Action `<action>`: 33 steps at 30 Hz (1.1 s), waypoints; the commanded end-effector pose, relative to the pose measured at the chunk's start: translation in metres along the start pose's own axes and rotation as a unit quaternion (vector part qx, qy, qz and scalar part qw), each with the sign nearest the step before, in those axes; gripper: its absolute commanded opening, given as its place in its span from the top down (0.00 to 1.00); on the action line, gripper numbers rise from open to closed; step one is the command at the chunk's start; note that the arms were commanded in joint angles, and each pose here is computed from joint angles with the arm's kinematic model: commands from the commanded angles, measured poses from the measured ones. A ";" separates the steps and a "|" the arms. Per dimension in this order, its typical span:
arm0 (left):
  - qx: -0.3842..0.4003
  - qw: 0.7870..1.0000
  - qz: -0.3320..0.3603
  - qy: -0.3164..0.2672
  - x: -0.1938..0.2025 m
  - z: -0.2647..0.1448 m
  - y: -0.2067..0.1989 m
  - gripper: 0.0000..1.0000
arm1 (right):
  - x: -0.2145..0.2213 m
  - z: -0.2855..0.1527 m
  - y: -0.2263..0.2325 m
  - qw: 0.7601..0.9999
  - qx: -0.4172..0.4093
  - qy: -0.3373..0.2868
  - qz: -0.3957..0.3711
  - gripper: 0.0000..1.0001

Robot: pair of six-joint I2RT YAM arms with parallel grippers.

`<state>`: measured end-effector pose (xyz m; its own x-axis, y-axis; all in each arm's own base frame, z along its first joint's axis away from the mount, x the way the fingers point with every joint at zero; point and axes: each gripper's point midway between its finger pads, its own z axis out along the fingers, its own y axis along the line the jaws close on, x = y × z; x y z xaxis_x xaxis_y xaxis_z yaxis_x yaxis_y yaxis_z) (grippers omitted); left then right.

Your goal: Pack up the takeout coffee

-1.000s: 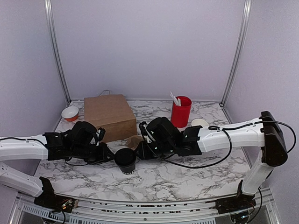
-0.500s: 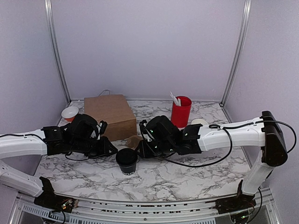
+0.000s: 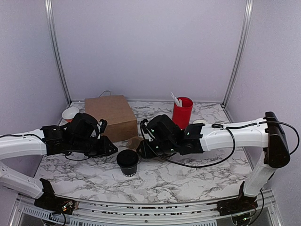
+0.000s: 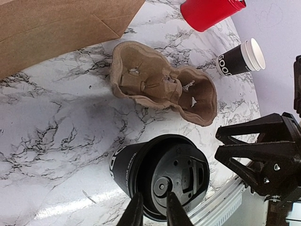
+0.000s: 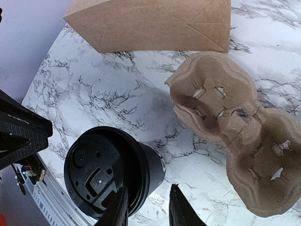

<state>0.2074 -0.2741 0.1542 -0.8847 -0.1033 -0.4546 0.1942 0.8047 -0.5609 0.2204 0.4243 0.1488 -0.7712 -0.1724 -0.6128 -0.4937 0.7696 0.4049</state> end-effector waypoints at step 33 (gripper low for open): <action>-0.021 0.997 -0.001 -0.077 -0.022 -0.040 0.004 0.68 | -0.026 -0.018 0.060 0.982 -0.050 0.003 -0.183 0.16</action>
<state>0.2046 -0.2629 0.1811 -0.8414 -0.1492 -0.5194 0.2073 0.7985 -0.5651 0.2069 0.4565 0.1911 -0.5666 -0.4088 -0.7154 -0.7504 0.6147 0.2431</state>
